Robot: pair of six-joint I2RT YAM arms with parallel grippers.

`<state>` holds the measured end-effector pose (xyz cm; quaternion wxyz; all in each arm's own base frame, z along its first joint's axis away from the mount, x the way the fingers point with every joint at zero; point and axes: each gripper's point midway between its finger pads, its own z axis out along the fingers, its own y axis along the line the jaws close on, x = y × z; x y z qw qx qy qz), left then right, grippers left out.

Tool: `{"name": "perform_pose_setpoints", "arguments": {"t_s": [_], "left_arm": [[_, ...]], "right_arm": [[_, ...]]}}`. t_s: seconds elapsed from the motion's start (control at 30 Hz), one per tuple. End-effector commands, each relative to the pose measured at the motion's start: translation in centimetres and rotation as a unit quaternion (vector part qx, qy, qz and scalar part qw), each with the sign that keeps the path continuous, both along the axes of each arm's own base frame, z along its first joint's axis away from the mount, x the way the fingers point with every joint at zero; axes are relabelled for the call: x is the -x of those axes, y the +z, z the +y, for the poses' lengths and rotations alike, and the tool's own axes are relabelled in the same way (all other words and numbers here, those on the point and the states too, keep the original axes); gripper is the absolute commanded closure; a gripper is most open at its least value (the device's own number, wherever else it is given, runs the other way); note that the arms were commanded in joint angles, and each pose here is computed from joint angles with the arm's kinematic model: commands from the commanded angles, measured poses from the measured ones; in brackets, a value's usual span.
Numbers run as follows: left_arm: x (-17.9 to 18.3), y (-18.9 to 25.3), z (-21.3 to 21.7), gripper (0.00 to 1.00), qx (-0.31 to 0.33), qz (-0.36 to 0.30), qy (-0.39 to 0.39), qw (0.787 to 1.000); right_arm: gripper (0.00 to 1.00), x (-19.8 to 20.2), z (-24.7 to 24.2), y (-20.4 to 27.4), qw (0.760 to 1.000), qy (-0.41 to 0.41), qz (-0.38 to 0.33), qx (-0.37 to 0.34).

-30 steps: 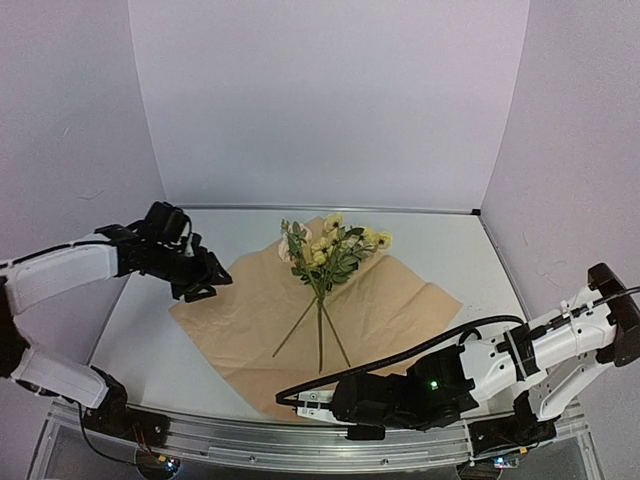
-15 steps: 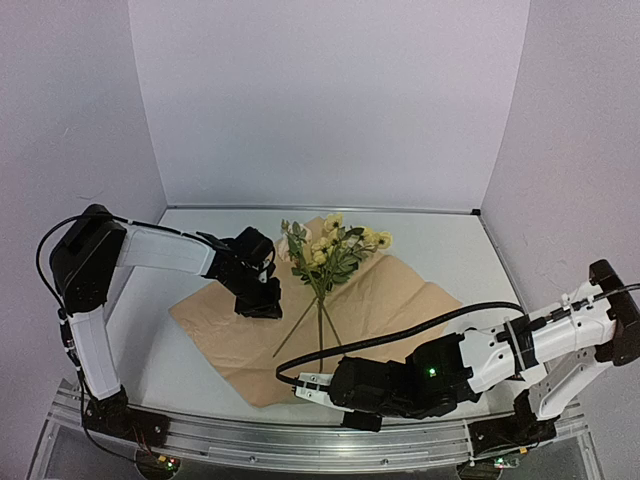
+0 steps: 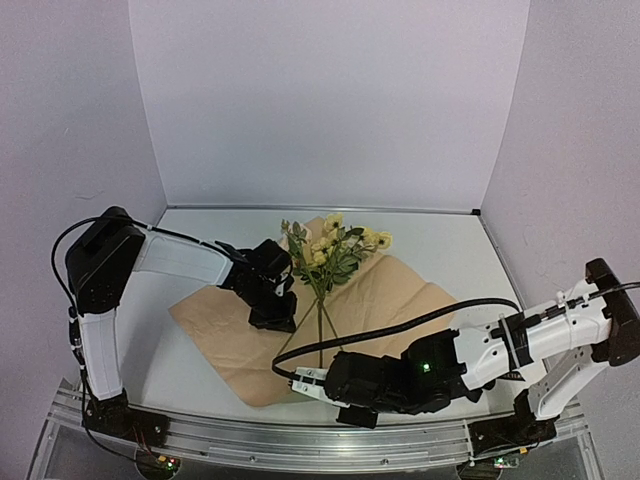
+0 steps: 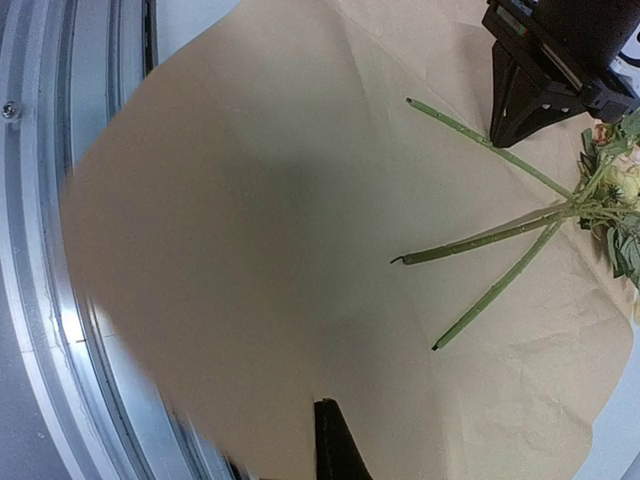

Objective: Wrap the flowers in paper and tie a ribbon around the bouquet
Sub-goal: Pick up the bottom corner of the flattened wrapping paper from the center of the board, then fold the bottom corner of the flattened wrapping paper at the center of the board.

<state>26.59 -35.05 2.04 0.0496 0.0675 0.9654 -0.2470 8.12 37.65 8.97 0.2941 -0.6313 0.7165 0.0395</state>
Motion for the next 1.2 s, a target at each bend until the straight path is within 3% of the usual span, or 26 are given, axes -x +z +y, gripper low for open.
{"name": "perform_pose_setpoints", "arguments": {"t_s": [0.0,0.37,0.5,0.63,0.73,0.9,1.17], "left_arm": [[0.5,0.7,-2.3,0.97,0.026,0.000,-0.023,0.999],[2.0,2.7,-4.6,0.96,0.090,-0.003,-0.056,0.994],[2.0,3.2,-4.2,0.96,0.094,-0.010,-0.050,0.994],[0.1,6.3,-1.6,0.89,0.099,-0.053,-0.006,0.994],[-2.0,8.4,1.6,0.81,0.087,-0.087,0.032,0.992],[-4.6,11.0,5.8,0.80,0.073,-0.124,0.069,0.987],[-5.3,13.6,6.1,0.81,0.069,-0.161,0.047,0.983]], "right_arm": [[1.00,-0.3,1.0,0.9,1.000,-0.010,0.006,-0.013],[1.00,-0.6,1.2,1.0,1.000,-0.013,0.008,-0.015],[1.00,-1.4,1.2,1.5,1.000,-0.024,0.004,-0.020],[1.00,-2.7,0.8,2.1,0.999,-0.047,0.010,-0.024],[1.00,-4.4,0.3,2.6,0.997,-0.068,0.015,-0.022],[1.00,-8.5,-0.4,3.0,0.993,-0.118,0.028,-0.011],[1.00,-17.4,-0.4,1.6,0.977,-0.207,0.055,-0.011]]}}
